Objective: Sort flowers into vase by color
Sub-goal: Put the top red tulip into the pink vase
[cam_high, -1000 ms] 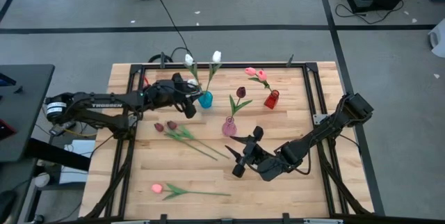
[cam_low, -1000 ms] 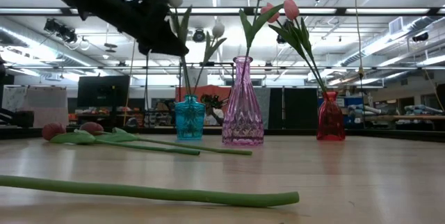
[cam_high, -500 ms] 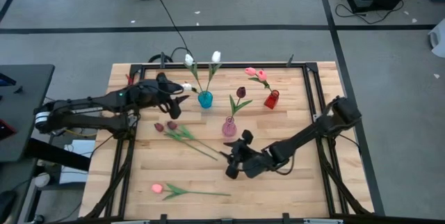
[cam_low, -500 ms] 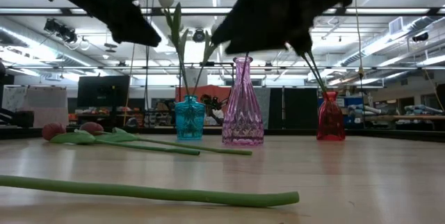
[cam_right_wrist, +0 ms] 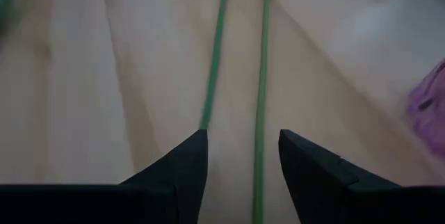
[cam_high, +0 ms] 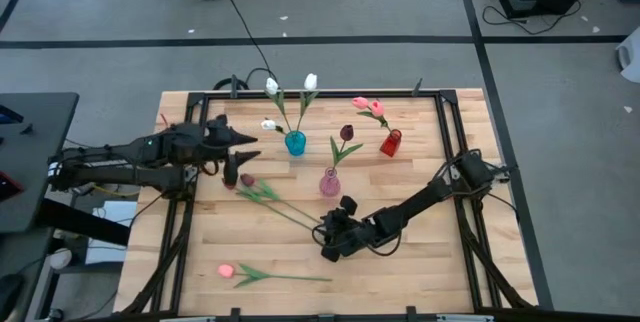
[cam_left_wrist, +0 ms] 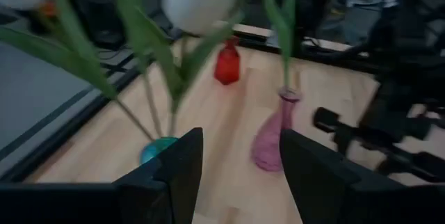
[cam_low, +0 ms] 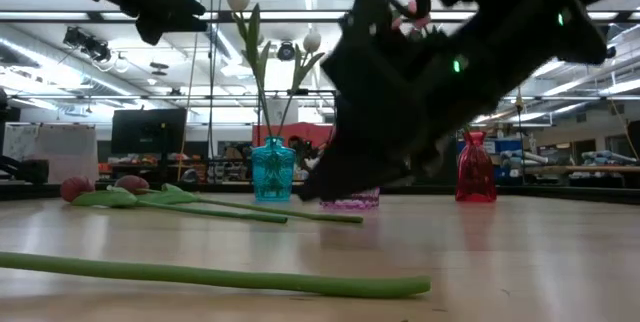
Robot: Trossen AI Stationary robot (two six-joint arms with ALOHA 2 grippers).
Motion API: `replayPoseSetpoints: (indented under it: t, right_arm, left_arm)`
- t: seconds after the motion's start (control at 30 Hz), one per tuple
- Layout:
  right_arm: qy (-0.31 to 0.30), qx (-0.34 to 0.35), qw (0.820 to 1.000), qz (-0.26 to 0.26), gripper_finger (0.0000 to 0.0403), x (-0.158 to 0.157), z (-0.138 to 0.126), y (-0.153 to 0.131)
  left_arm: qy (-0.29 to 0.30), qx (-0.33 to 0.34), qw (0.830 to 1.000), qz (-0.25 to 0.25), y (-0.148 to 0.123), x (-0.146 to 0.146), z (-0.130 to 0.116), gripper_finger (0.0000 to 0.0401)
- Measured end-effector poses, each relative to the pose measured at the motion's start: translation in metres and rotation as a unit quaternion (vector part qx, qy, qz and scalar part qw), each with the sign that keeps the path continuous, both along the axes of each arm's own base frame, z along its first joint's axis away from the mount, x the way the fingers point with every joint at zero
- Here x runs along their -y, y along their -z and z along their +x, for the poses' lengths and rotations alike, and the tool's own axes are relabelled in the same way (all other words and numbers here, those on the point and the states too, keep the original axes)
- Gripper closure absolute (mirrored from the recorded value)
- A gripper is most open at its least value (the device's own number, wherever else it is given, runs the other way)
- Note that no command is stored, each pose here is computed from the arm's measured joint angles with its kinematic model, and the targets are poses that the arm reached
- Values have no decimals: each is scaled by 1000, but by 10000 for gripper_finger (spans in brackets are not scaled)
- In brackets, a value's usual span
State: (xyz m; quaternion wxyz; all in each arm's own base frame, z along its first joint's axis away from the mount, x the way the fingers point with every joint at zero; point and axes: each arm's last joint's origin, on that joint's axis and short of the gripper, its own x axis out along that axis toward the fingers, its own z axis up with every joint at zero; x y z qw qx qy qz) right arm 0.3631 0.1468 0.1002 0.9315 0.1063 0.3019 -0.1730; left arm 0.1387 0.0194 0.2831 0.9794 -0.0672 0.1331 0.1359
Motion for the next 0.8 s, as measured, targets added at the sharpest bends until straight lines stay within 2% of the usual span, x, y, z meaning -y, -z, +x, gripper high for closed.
replayPoseSetpoints:
  t: [0.13,0.27,0.33,0.47,0.5,0.67,0.8]
  right_arm:
    - [-1,-19,1000,-16,224,-3,-3,11]
    - [3,-39,999,-29,252,-4,-7,12]
    - [-2,-53,998,-28,281,-4,-9,13]
    - [-2,-93,996,5,378,-3,-14,15]
    - [-3,-103,995,8,388,-4,-16,16]
    - [-6,-120,993,0,398,-12,-25,15]
    - [-9,-119,993,-9,399,-15,-33,1]
  left_arm:
    - [21,-1,1000,-13,13,7,3,204]
    - [38,-8,999,-26,22,13,4,204]
    - [46,-9,998,-34,24,16,5,204]
    - [68,-8,997,-39,24,22,5,204]
    - [73,-8,997,-40,24,24,5,204]
    - [90,-3,995,-47,24,29,5,204]
    - [97,-2,994,-49,23,32,4,204]
